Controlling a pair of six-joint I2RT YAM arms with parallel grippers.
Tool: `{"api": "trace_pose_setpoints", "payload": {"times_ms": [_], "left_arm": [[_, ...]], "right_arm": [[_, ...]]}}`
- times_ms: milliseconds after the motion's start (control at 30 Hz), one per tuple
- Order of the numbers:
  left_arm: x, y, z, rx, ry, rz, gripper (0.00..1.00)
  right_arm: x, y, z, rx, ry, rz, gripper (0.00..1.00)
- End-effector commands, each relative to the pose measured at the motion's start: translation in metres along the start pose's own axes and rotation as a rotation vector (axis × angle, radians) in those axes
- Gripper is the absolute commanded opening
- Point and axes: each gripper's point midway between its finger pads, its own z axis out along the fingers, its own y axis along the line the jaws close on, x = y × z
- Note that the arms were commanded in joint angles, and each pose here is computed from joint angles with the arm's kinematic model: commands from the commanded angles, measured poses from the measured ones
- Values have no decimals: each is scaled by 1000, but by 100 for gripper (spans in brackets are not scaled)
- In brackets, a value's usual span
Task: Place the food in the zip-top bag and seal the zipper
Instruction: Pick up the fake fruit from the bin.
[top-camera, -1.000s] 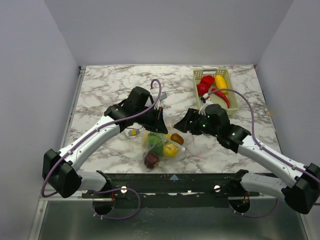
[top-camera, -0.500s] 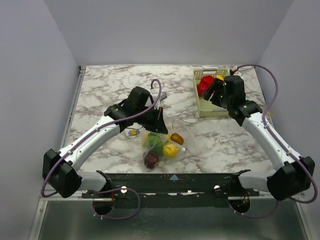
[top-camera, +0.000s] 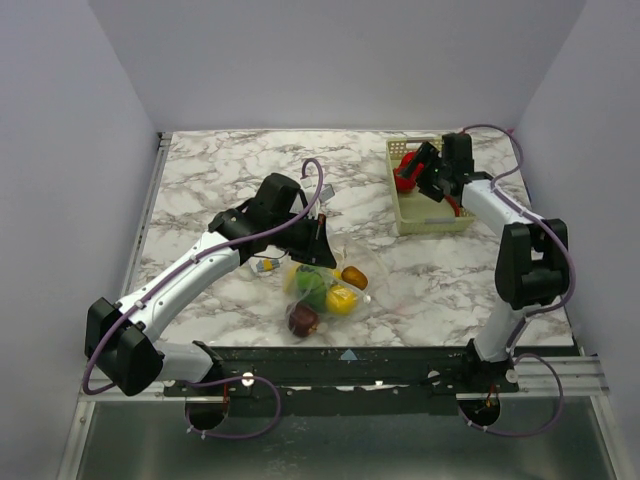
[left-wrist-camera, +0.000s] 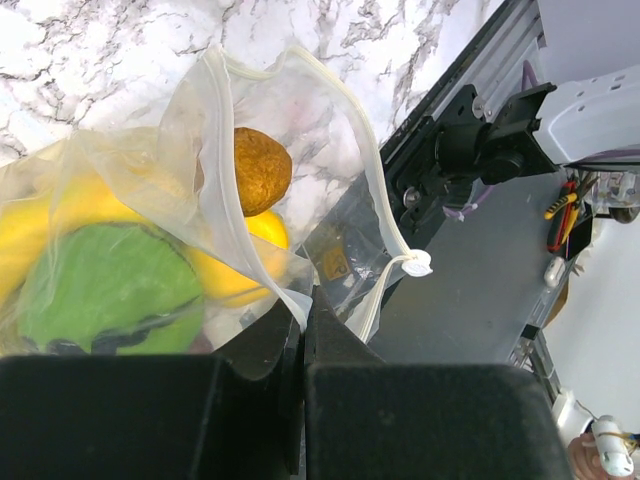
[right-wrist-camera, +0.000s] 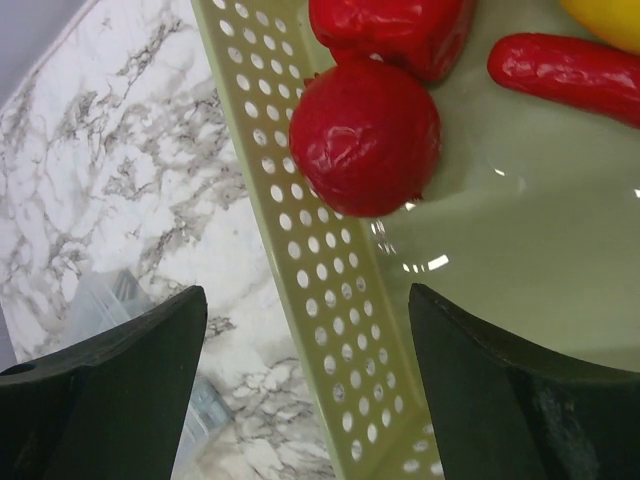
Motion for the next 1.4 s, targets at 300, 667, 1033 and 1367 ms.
{"api": "trace_pose_setpoints", "payload": {"times_ms": [300,667,1033,1367], "left_arm": [[-1,-17,-7,68,-20,36,0],[-1,-19,-7,74,-20,40,0],[0,-16,-5,68,-12,36,0],[2,-14,-1,69,4,25,0]], "right_arm": [[-39,-10,66,34,-62,16,89],[-13,-38,101,50,31,48,85],[-20,-37,82,39,-6,27,39],[-23,-35,8,36,-118,1,21]]}}
